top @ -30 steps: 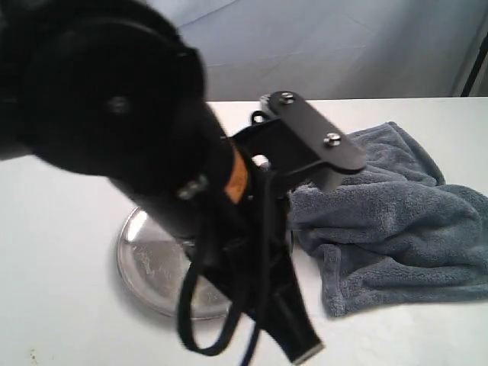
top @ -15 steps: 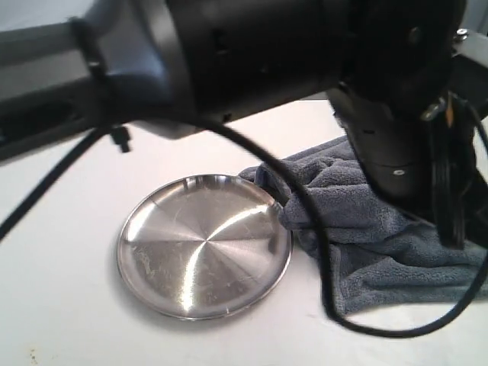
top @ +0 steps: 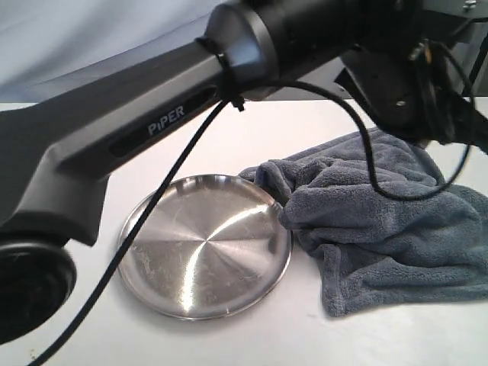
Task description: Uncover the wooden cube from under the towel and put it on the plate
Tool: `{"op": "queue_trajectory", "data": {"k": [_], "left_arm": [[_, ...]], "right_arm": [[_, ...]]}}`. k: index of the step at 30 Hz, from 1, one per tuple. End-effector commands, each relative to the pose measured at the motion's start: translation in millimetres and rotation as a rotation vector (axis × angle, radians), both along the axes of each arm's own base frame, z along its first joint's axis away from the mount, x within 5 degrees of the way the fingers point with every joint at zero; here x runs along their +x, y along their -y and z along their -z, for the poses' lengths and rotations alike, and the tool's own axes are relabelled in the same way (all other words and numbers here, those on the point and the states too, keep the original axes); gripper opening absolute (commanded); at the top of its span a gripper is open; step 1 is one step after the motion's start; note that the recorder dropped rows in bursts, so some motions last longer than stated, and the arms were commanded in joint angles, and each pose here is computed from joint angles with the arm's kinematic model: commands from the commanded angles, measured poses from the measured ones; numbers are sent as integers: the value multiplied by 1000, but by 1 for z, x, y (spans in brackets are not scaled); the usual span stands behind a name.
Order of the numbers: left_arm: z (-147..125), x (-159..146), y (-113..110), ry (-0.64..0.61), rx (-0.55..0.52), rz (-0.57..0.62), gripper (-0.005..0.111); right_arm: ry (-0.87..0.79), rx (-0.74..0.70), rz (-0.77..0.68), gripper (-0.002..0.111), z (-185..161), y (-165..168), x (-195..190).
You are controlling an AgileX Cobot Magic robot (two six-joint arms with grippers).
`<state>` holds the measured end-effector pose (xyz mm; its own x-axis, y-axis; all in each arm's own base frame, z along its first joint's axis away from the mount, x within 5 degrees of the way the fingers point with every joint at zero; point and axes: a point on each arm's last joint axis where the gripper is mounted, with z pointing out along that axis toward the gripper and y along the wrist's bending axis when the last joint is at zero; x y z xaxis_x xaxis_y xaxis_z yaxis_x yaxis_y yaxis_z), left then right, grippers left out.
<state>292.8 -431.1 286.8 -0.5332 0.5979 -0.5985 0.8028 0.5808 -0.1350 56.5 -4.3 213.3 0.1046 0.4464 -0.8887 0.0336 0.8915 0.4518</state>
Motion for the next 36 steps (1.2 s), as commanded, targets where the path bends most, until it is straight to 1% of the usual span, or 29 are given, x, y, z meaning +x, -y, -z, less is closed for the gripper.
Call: {"op": "queue_trajectory", "data": {"k": [1,2,3,4,6,8,10,12,15,16,17,18,19,20,21,22,23,24,25,26,29,30,32,33,36], "left_arm": [[13,45,-37,-52,102,-115,0],[19,52,-48,-58,172,-137,0],[20,61,-55,-26,206,-172,0],[21,66,-60,6,236,-197,0],[26,65,-64,-2,264,-215,0],[30,60,-62,-36,261,-188,0],[42,53,-59,-68,295,-165,0],[59,46,-61,-137,327,-155,0],[72,36,-67,-203,364,-148,0],[75,30,-75,-226,394,-166,0],[73,24,-88,-222,441,-201,0],[71,21,-94,-214,460,-205,0],[64,8,-104,-235,469,-200,0],[61,0,-108,-238,477,-194,0],[55,-18,-113,-242,492,-181,0],[52,-29,-114,-244,499,-176,0],[50,-51,-112,-244,514,-155,0],[48,-62,-111,-247,515,-153,0],[48,-74,-108,-235,505,-151,0],[48,-84,-101,-202,461,-150,0],[52,-108,-80,-134,317,-171,0],[55,-117,-70,-140,240,-209,0],[67,-116,-59,-196,156,-313,2],[72,-114,-56,-208,139,-339,4],[88,-108,-49,-206,114,-358,14]], "right_arm": [[-6,9,-5,3,2,0,0],[-6,9,-5,3,2,0,0],[-6,9,-5,3,2,0,0],[-6,9,-5,3,2,0,0],[-6,9,-5,3,2,0,0],[-6,9,-5,3,2,0,0],[-6,9,-5,3,2,0,0],[-6,9,-5,3,2,0,0],[-6,9,-5,3,2,0,0],[-6,9,-5,3,2,0,0],[-6,9,-5,3,2,0,0],[-6,9,-5,3,2,0,0],[-6,9,-5,3,2,0,0],[-6,9,-5,3,2,0,0],[-6,9,-5,3,2,0,0],[-6,9,-5,3,2,0,0],[-6,9,-5,3,2,0,0],[-6,9,-5,3,2,0,0],[-6,9,-5,3,2,0,0],[-6,9,-5,3,2,0,0],[-6,9,-5,3,2,0,0],[-6,9,-5,3,2,0,0],[-6,9,-5,3,2,0,0],[-6,9,-5,3,2,0,0],[-6,9,-5,3,2,0,0]]}}
